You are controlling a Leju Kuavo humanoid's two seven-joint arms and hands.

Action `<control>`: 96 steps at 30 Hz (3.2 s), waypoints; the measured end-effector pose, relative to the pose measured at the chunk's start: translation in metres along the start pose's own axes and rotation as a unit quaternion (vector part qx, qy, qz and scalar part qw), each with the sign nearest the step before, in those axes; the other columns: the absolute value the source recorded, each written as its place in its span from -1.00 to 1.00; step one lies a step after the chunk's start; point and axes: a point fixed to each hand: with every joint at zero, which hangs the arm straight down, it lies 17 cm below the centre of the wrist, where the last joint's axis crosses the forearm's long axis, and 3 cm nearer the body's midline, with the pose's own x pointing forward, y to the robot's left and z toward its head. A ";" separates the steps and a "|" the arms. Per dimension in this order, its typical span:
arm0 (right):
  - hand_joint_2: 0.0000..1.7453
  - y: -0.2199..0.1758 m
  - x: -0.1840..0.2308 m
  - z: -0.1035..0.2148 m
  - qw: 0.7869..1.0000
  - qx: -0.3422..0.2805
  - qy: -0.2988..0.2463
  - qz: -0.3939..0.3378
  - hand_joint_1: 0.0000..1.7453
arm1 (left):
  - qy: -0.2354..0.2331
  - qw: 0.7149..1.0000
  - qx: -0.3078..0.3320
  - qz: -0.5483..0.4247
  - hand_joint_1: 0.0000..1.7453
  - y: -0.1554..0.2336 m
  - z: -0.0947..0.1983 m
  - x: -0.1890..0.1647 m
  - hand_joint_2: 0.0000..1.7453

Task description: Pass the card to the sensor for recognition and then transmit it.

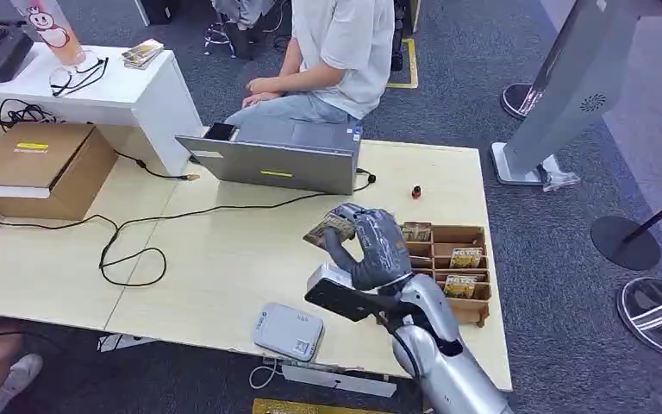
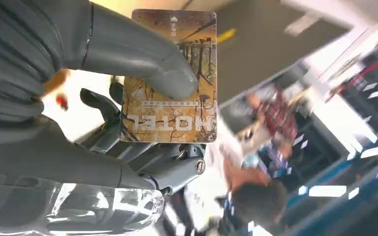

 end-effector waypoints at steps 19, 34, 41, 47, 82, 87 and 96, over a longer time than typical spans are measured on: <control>1.00 0.034 0.051 0.020 0.958 0.121 -0.044 -0.258 1.00 | -0.004 1.000 -0.007 -0.012 -1.00 0.001 -0.001 0.001 -1.00; 1.00 0.082 0.084 0.033 0.925 0.211 -0.063 -0.311 1.00 | -0.018 1.000 -0.009 0.024 -1.00 -0.037 0.001 0.054 -1.00; 1.00 0.108 0.085 0.041 0.916 0.241 -0.049 -0.316 1.00 | -0.023 0.999 -0.009 0.033 -1.00 -0.042 0.000 0.069 -1.00; 1.00 0.120 0.077 0.045 0.916 0.243 -0.029 -0.316 1.00 | -0.025 0.999 -0.011 0.021 -1.00 -0.038 0.004 0.048 -1.00; 1.00 0.150 0.024 0.061 0.933 0.243 0.050 -0.261 1.00 | -0.004 1.000 -0.010 -0.013 -1.00 -0.013 0.005 -0.001 -1.00; 1.00 0.154 0.021 0.064 0.932 0.248 0.055 -0.260 1.00 | -0.003 1.000 -0.009 -0.013 -1.00 -0.013 0.005 -0.001 -1.00; 1.00 0.158 0.013 0.066 0.934 0.250 0.066 -0.247 1.00 | 0.000 1.000 -0.008 -0.012 -1.00 -0.014 0.005 0.000 -1.00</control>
